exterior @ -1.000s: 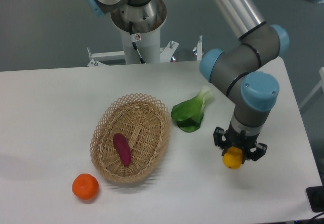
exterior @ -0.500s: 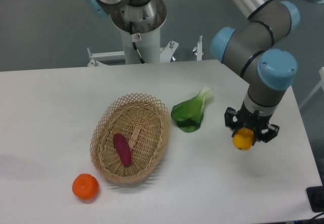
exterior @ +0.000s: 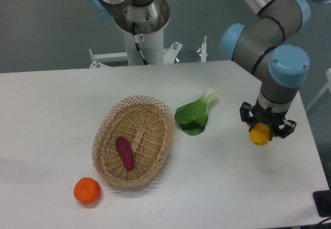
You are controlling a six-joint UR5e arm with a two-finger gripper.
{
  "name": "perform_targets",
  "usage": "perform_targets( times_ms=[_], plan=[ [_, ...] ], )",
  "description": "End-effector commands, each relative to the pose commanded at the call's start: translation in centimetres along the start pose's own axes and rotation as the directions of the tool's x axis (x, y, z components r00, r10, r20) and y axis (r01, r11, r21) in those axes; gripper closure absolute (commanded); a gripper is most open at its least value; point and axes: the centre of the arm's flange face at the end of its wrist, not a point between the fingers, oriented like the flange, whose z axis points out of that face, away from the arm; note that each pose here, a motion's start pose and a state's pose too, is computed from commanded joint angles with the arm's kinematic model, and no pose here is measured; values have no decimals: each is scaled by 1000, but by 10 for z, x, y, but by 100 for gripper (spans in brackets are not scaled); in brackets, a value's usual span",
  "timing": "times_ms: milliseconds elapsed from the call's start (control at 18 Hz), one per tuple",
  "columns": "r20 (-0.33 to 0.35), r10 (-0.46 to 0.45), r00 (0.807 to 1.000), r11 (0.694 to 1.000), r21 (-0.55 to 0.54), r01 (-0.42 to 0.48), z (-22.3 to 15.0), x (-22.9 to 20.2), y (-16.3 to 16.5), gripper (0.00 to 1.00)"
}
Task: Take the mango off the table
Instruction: 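Lift the held mango up and away from the table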
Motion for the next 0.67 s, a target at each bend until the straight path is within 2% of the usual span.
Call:
perform_targets(
  times_ms=[667],
  plan=[
    [12,6,1000,999,-32,-6,-3,-2,3,63]
  ],
)
